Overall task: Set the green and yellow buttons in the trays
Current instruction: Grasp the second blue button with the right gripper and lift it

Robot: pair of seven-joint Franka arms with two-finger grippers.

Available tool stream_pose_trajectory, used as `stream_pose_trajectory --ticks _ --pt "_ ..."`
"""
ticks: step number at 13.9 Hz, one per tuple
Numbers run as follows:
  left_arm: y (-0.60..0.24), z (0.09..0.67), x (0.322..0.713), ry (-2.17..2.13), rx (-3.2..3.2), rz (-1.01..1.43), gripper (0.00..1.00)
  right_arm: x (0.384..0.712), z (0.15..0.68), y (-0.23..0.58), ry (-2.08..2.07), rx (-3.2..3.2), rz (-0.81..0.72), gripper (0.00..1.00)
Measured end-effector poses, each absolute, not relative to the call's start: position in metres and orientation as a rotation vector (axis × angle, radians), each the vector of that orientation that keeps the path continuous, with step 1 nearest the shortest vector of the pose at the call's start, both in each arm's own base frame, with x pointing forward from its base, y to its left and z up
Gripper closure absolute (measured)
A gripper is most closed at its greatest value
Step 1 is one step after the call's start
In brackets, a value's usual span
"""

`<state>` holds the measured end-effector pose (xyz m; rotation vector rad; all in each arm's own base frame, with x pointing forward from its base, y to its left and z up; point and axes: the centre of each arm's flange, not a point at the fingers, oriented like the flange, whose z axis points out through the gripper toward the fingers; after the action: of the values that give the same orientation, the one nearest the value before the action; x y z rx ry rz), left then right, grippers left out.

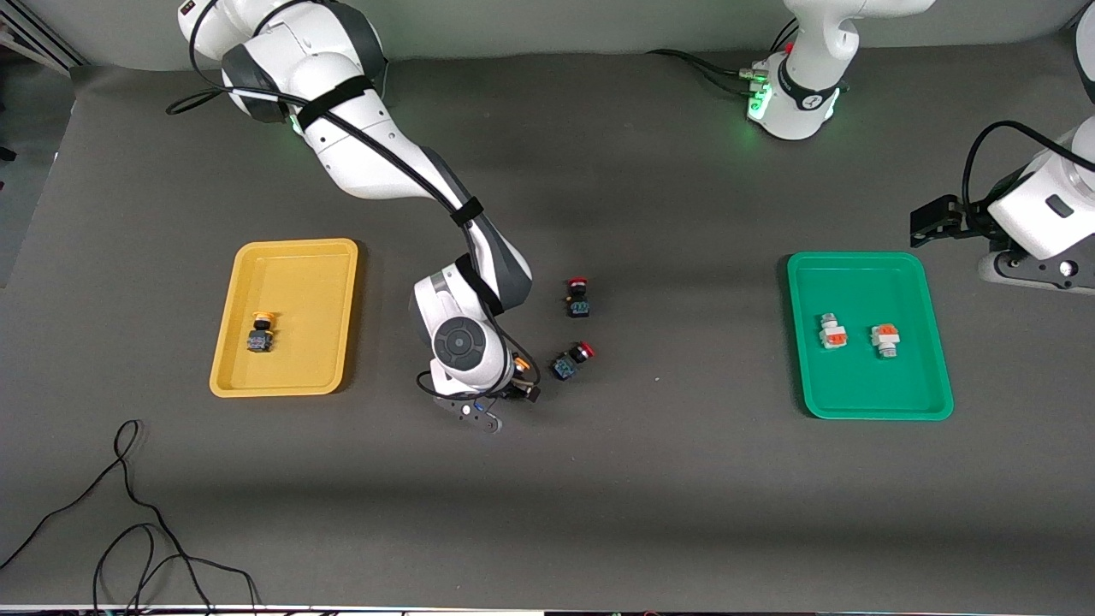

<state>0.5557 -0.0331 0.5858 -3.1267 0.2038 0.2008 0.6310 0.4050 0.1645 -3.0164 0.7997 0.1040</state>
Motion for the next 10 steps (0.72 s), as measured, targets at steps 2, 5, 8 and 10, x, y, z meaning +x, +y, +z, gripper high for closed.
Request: stream_pose_trajectory --ticks 2,5,8,10 --pt "-0.035 0.587 0.555 0.164 -3.143 0.199 0.00 0.632 0.168 0.406 0.783 -3.027 0.082 0.44" --pt "-0.035 0.587 0.555 0.154 -3.145 0.199 0.00 0.636 0.182 0.409 0.763 -3.026 0.059 0.56" --pt "-0.035 0.587 0.555 0.153 -3.145 0.201 0.00 0.651 0.239 0.370 0.705 -3.049 0.090 0.56" --pt "-0.034 0.587 0.555 0.152 -3.145 0.201 0.00 0.659 0.289 0.316 0.661 -3.045 0.125 0.56"
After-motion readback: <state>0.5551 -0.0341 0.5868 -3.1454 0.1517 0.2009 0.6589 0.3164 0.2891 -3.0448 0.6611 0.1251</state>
